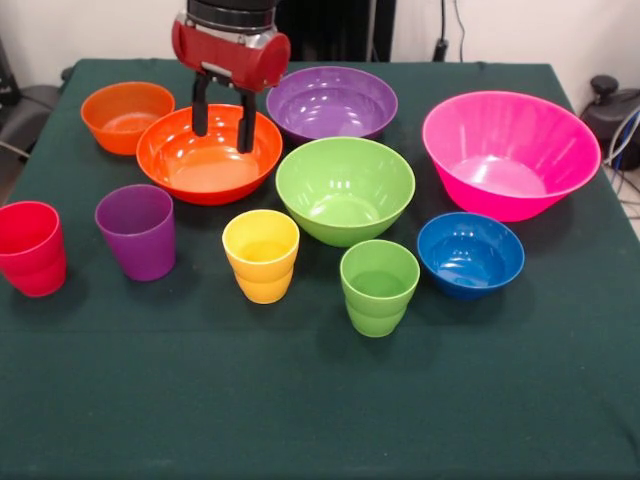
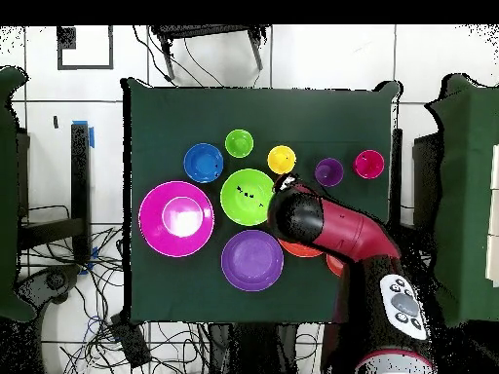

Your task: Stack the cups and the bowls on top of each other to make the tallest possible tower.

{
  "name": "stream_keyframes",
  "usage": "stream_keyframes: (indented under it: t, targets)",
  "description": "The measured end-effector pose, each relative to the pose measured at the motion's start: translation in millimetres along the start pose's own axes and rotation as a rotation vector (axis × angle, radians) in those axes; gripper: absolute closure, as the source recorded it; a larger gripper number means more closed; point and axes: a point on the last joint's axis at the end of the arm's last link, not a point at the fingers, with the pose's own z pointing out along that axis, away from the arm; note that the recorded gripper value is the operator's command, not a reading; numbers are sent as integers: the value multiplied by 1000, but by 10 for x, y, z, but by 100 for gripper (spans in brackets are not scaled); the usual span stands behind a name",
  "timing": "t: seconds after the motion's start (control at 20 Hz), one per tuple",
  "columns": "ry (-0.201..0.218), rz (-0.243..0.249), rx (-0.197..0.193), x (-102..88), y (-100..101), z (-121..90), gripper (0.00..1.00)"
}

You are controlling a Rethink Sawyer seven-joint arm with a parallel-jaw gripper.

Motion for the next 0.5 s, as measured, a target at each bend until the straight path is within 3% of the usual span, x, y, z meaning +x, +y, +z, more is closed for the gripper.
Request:
stream_keyframes:
  t: [0.5]
  targets:
    - [5,-41,-13,127,248,5,0]
